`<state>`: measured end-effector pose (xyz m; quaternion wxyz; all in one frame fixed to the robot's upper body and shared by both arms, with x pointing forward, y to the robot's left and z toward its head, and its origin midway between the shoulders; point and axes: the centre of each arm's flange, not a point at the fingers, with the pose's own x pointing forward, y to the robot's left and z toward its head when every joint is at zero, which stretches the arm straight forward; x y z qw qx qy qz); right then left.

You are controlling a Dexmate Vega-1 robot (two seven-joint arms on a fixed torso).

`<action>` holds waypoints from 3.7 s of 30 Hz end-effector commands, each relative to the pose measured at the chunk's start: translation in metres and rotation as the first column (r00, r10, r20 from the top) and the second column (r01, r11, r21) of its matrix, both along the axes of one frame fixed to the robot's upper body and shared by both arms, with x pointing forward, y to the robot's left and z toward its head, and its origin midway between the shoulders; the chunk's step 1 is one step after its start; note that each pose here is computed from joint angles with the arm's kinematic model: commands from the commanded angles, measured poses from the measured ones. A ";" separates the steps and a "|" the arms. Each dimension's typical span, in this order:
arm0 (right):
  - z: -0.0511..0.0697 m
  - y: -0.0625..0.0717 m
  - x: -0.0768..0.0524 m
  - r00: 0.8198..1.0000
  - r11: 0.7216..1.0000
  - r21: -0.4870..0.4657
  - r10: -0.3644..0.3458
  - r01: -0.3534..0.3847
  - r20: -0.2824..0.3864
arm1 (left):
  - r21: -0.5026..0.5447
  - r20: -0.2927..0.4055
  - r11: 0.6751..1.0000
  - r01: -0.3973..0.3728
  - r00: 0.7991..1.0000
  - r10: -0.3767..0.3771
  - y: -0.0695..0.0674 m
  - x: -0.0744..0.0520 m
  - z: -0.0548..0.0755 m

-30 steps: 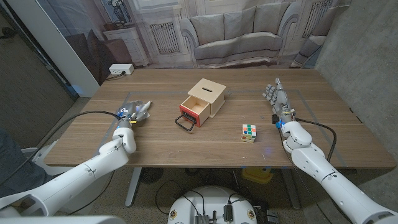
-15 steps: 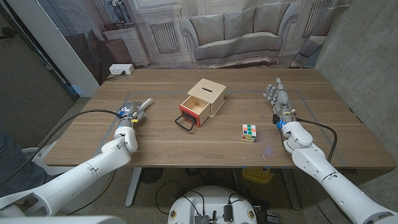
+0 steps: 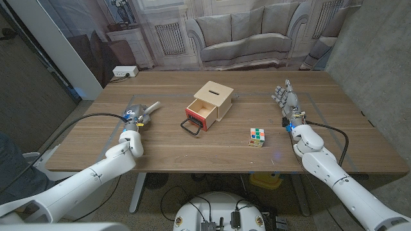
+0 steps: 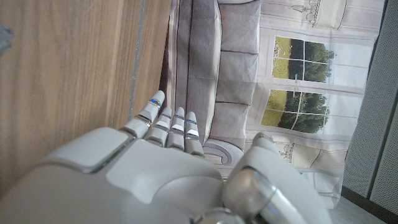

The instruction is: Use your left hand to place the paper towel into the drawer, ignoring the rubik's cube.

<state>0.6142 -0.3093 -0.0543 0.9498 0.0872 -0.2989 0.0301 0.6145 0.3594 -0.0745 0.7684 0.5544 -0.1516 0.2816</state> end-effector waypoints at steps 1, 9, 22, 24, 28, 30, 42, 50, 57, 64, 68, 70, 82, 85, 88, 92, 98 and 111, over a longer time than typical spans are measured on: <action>0.001 -0.004 -0.005 1.000 1.000 0.002 -0.001 0.001 0.011 | 0.004 0.045 1.000 -0.018 0.999 0.018 -0.003 -0.009 0.009; 0.001 -0.006 -0.009 1.000 1.000 0.005 -0.004 0.004 0.021 | 0.006 0.064 1.000 -0.015 0.998 0.014 -0.006 -0.012 0.017; -0.004 -0.012 -0.015 0.999 1.000 0.026 -0.012 0.012 0.035 | 0.000 0.098 1.000 0.010 0.995 -0.010 -0.010 -0.017 0.029; -0.004 -0.013 -0.016 0.999 0.999 0.030 -0.013 0.012 0.038 | -0.004 0.101 1.000 0.006 0.995 -0.006 -0.010 -0.018 0.030; -0.005 -0.014 -0.019 0.999 0.999 0.032 -0.017 0.016 0.044 | 0.003 0.112 1.000 0.010 0.994 -0.010 -0.011 -0.021 0.034; -0.005 -0.015 -0.020 0.999 0.999 0.033 -0.020 0.018 0.046 | 0.008 0.117 1.000 0.010 0.993 -0.011 -0.011 -0.023 0.036; -0.008 -0.019 -0.028 0.998 0.998 0.048 -0.033 0.030 0.054 | 0.029 0.149 0.999 0.032 0.988 -0.036 -0.017 -0.030 0.047; -0.011 -0.020 -0.035 0.997 0.997 0.057 -0.050 0.047 0.059 | 0.043 0.192 0.997 0.071 0.978 -0.078 -0.020 -0.033 0.053; -0.013 -0.021 -0.039 0.997 0.996 0.064 -0.059 0.055 0.059 | 0.066 0.201 0.991 0.119 0.971 -0.130 -0.023 -0.031 0.060; -0.013 -0.022 -0.042 0.996 0.996 0.068 -0.068 0.064 0.062 | 0.085 0.233 0.983 0.165 0.956 -0.180 -0.029 -0.031 0.066; -0.014 -0.023 -0.044 0.995 0.995 0.071 -0.073 0.069 0.063 | 0.092 0.264 0.978 0.188 0.942 -0.206 -0.031 -0.032 0.069; -0.015 -0.023 -0.046 0.995 0.995 0.073 -0.076 0.071 0.063 | 0.089 0.277 0.975 0.203 0.935 -0.220 -0.032 -0.032 0.070; -0.021 -0.025 -0.051 0.994 0.992 0.091 -0.089 0.083 0.066 | 0.128 0.298 0.959 0.251 0.913 -0.279 -0.043 -0.031 0.076; -0.022 -0.026 -0.054 0.993 0.992 0.095 -0.094 0.088 0.067 | 0.134 0.303 0.954 0.268 0.906 -0.297 -0.046 -0.031 0.079; -0.022 -0.028 -0.056 0.992 0.991 0.098 -0.103 0.095 0.071 | 0.143 0.305 0.948 0.283 0.899 -0.314 -0.050 -0.031 0.081; -0.024 -0.030 -0.059 0.991 0.989 0.108 -0.112 0.103 0.075 | 0.156 0.309 0.942 0.298 0.891 -0.333 -0.054 -0.032 0.083; -0.026 -0.032 -0.061 0.990 0.987 0.117 -0.118 0.108 0.079 | 0.183 0.316 0.932 0.313 0.879 -0.357 -0.062 -0.033 0.085; -0.025 -0.036 -0.063 0.989 0.986 0.120 -0.124 0.113 0.087 | 0.218 0.342 0.898 0.382 0.832 -0.437 -0.076 -0.045 0.085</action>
